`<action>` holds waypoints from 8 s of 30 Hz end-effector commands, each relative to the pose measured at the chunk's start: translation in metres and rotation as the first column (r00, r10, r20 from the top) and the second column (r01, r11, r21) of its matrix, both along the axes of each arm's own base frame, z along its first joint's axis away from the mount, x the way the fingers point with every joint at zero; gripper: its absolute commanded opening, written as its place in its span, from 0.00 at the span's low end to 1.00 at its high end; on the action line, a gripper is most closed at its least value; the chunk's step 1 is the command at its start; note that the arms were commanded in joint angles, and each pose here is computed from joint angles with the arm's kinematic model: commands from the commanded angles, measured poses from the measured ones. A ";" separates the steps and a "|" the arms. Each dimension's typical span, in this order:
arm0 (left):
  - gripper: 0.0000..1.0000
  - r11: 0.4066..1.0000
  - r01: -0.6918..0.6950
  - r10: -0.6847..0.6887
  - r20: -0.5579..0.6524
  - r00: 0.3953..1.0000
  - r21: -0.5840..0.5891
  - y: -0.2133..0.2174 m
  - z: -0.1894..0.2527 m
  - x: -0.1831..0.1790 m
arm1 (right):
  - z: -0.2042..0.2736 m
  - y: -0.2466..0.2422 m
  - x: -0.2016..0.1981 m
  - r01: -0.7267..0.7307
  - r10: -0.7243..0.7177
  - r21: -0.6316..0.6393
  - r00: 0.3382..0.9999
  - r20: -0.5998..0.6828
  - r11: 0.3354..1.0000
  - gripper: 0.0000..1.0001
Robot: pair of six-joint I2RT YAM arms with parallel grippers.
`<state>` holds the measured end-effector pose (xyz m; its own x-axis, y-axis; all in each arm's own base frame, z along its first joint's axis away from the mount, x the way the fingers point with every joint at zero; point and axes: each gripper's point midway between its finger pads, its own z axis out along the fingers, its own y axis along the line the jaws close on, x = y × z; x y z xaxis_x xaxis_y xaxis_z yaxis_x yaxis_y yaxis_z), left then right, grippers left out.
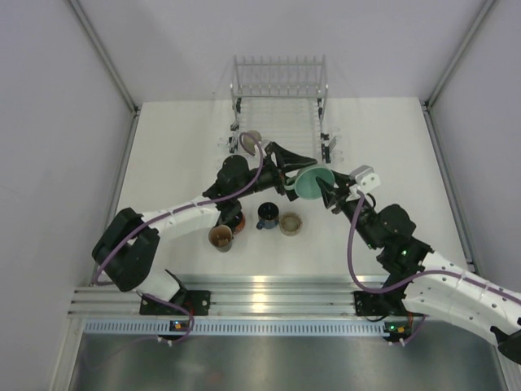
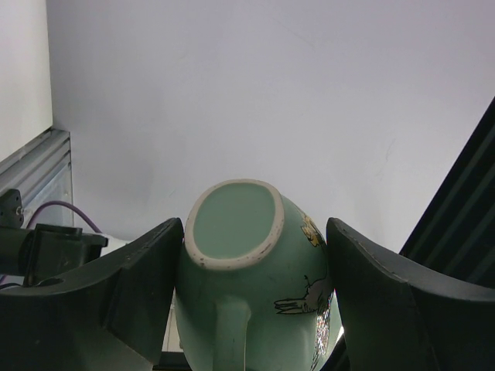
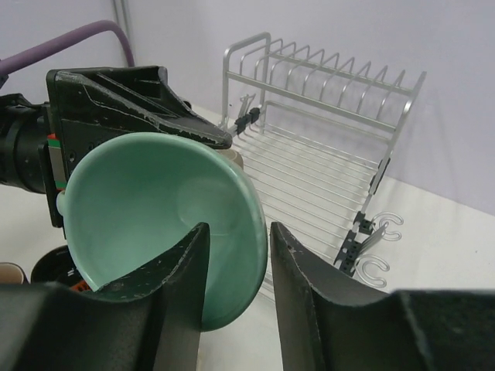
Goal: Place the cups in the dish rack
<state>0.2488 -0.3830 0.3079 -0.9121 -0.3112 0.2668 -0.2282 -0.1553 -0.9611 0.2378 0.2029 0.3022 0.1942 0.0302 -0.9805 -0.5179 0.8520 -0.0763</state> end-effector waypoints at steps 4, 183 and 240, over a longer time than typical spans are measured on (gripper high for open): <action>0.00 0.988 -0.005 0.022 0.105 0.994 -0.156 0.004 0.050 0.001 | 0.004 -0.001 -0.004 -0.001 0.001 0.036 1.000 0.008 0.999 0.41; 0.99 0.193 -0.880 -0.025 0.898 0.439 0.435 0.218 -0.037 0.040 | -0.147 0.045 0.015 -0.064 -0.010 -0.104 0.811 -0.585 0.993 0.56; 0.98 0.295 -0.869 0.030 0.905 0.424 0.397 0.214 0.025 0.022 | -0.064 -0.043 -0.006 0.169 -0.233 -0.169 0.825 -0.515 0.971 0.00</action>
